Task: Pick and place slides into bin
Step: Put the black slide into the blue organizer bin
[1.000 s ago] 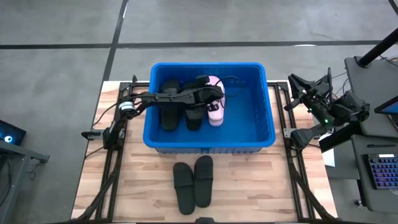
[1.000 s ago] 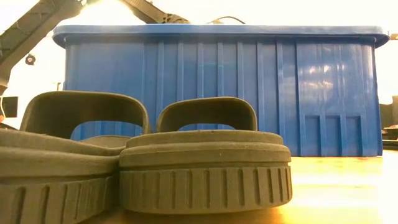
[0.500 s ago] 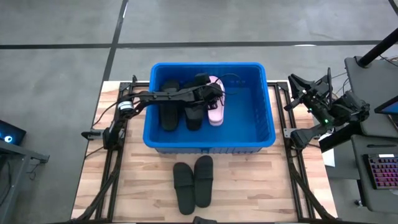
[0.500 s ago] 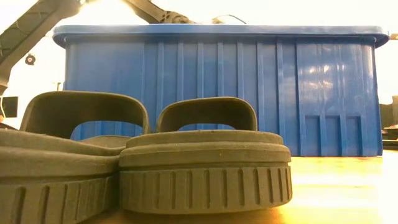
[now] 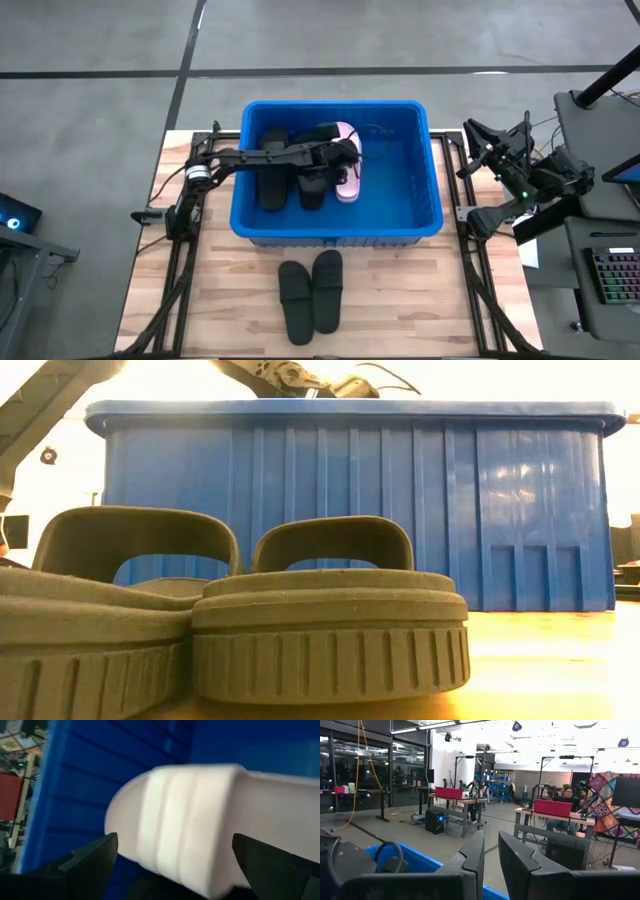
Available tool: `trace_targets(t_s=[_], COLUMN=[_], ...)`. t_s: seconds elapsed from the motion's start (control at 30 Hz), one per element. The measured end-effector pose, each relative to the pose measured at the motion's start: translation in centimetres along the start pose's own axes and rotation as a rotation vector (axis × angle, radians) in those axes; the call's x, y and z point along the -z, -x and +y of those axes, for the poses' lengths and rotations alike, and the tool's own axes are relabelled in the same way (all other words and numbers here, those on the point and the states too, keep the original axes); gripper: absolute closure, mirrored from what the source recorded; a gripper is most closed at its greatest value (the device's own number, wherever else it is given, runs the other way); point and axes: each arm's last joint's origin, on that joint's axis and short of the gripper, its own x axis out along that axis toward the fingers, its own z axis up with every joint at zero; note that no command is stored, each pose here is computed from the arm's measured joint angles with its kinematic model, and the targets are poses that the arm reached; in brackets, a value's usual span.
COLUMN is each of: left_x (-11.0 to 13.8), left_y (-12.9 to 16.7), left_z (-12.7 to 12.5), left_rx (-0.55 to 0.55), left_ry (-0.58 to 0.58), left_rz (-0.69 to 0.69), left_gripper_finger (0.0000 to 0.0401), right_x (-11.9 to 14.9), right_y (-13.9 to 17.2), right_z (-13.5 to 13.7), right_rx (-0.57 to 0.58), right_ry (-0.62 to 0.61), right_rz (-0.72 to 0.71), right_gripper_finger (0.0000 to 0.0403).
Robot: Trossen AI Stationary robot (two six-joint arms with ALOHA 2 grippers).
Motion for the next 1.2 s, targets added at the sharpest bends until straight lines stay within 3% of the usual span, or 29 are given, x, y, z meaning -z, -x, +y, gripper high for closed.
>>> trace_targets(t_s=[0.27, 0.5, 0.6, 0.7, 0.77, 1.03, 1.2], left_x=[-0.4, -2.4, -3.2, -3.9, -3.8, -0.9, 1.4], left_y=[2.9, 10.9, 15.4, 19.8, 21.9, 27.3, 29.6], left_z=[-0.1, 1.0, 1.6, 2.0, 1.1, -5.9, -10.4], left_rx=[0.036, 0.109, 0.186, 0.394, 0.526, 0.716, 0.764], left_ry=[-0.041, 0.023, 0.175, 0.424, 0.489, 0.547, 0.497], left_rz=[-0.01, -0.221, -0.34, -0.473, -0.494, -0.171, 0.018], left_gripper_finger=[0.0025, 0.0025, 0.0025, 0.0025, 0.0025, 0.0026, 0.0026], right_x=[0.0, 0.0, 0.0, 0.0, 0.0, 0.0, 0.0], right_y=[0.0, 0.0, 0.0, 0.0, 0.0, 0.0, 0.0], right_z=[0.0, 0.0, 0.0, 0.0, 0.1, 0.1, 0.1], right_rx=[0.0, 0.0, -0.001, -0.001, 0.0, -0.001, -0.001], right_ry=[0.001, 0.001, 0.001, 0.002, 0.002, 0.005, 0.014], right_rz=[0.0, 0.0, 0.0, 0.0, 0.0, 0.001, 0.001], right_gripper_finger=[0.0355, 0.0355, 0.0355, 0.0355, 0.0355, 0.0355, 0.0355])
